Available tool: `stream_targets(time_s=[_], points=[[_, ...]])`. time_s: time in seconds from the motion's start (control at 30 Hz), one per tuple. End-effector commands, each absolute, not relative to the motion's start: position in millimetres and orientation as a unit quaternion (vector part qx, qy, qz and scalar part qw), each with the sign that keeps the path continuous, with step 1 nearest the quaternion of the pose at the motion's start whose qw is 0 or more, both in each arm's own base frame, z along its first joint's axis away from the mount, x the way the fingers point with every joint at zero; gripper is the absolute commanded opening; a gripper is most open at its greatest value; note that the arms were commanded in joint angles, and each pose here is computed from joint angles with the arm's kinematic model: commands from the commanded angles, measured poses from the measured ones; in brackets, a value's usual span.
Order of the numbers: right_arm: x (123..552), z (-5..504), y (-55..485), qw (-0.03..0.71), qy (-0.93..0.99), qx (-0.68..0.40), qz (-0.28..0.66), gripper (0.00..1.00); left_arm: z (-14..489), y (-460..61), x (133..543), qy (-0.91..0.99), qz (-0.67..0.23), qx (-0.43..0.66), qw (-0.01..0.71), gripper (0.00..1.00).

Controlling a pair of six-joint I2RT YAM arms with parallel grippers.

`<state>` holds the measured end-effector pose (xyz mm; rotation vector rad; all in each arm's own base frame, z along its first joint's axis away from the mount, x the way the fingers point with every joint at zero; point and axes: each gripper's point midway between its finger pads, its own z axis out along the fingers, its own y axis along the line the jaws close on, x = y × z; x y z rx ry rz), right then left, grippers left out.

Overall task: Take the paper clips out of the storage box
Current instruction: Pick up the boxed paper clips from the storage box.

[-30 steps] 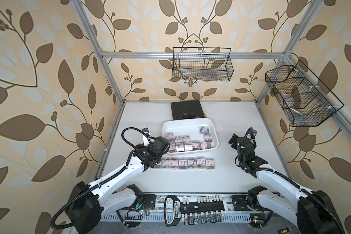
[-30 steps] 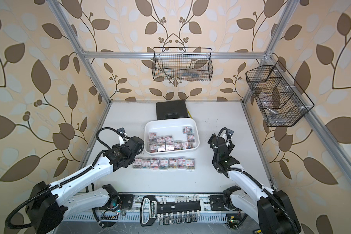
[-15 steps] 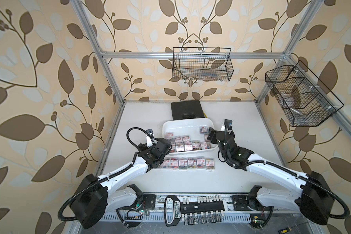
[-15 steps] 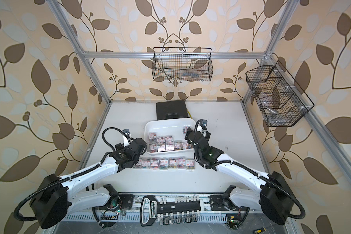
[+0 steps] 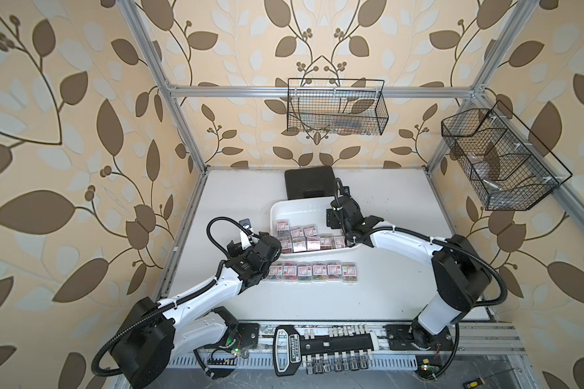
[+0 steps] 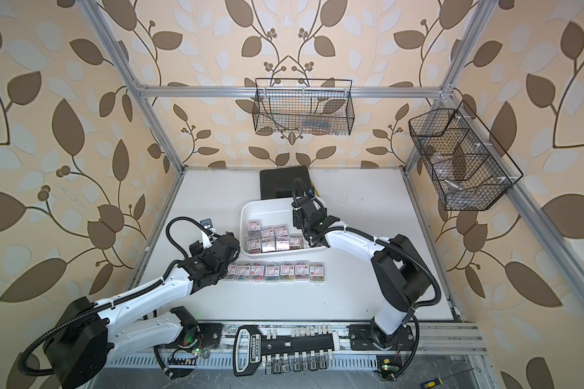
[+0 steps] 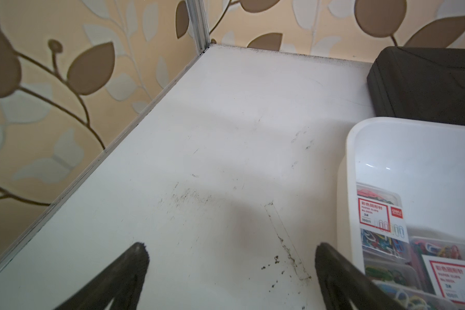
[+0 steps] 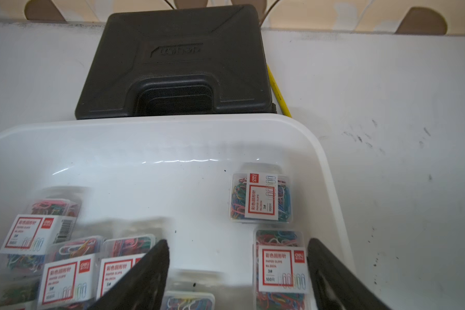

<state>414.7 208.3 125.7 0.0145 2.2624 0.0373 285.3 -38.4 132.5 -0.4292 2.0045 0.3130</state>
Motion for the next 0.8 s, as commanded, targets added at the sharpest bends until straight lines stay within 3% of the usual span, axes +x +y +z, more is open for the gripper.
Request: stream_targets(time_s=[0.0,0.43,0.77], points=[[415,100,210,0.376,0.927,-0.010,0.016,0.84,139,-38,289,0.825,0.120,-0.197,0.517,0.99],[440,58,190,0.332,0.941,0.008,-0.056,0.89,138,-39,289,0.828,0.123,-0.196,0.511,0.99],[454,26,190,0.292,0.955,0.006,-0.053,0.91,137,-40,289,0.830,0.120,-0.193,0.509,0.99]])
